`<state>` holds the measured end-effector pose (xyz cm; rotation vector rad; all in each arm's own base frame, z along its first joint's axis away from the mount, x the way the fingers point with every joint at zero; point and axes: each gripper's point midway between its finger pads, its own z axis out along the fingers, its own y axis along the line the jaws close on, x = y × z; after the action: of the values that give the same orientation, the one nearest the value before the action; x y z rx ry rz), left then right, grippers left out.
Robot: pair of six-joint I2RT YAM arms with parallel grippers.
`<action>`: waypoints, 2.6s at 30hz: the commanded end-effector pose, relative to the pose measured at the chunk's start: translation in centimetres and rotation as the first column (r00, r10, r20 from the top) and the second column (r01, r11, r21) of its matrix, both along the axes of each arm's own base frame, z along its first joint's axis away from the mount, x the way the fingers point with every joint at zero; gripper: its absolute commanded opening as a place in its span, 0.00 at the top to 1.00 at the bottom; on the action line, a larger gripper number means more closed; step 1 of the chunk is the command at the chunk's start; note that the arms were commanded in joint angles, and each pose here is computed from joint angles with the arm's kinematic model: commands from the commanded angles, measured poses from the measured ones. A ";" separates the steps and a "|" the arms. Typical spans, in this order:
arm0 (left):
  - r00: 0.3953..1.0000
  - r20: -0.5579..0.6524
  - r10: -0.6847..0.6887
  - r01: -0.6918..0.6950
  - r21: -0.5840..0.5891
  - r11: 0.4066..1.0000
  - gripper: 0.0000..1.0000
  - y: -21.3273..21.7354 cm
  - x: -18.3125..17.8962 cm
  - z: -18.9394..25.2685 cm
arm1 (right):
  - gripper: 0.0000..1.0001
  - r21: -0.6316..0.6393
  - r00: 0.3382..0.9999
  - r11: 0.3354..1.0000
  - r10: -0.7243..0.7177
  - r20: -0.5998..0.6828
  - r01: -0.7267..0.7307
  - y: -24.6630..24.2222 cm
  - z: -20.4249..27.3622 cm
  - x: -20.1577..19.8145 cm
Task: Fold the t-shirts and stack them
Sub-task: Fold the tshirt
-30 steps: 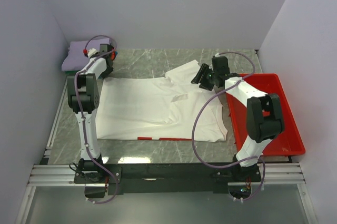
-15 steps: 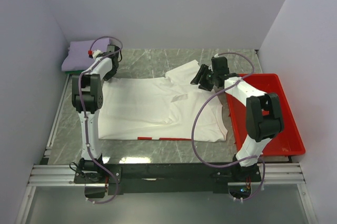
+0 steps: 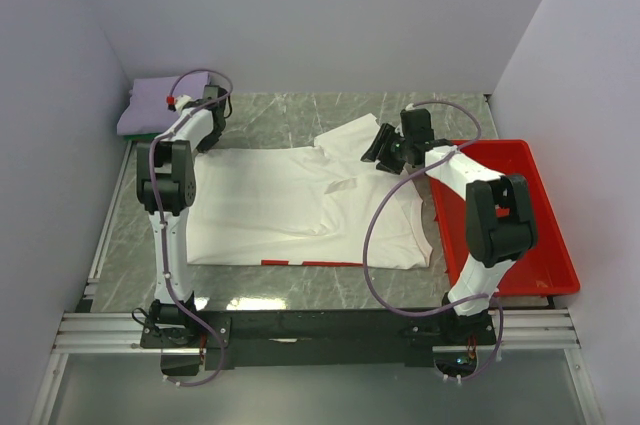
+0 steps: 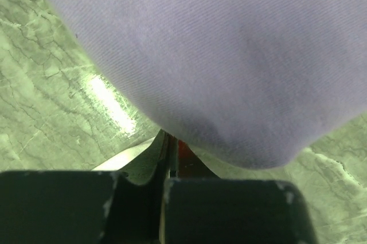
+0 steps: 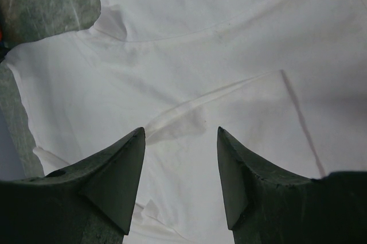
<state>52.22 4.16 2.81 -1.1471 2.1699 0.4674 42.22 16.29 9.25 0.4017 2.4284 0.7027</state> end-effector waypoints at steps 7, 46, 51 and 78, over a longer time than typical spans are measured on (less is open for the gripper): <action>0.992 0.123 -0.038 0.030 0.063 0.998 0.99 -0.3 1.4 6.8 | 0.40 -0.020 0.999 1.000 -0.010 0.053 0.011 -0.3 0.7 1.6; 0.990 0.120 -0.071 0.069 0.018 0.997 0.99 -1.0 -0.1 6.1 | 0.44 -0.163 0.944 0.930 -0.327 0.043 0.330 -6.3 -2.5 15.6; 0.990 0.121 -0.071 0.070 0.011 0.997 0.99 -1.1 -0.1 5.8 | 0.45 -0.167 0.945 0.931 -0.326 0.028 0.325 -6.3 -3.6 16.0; 0.989 0.123 -0.076 0.077 -0.002 0.997 0.99 -0.8 0.0 5.3 | 0.78 -0.124 0.954 0.947 -0.300 -0.006 0.297 -5.0 -5.5 17.3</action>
<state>51.69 3.21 5.78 -1.0773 2.1418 0.3879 58.39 11.21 3.04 0.7116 2.3752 0.3959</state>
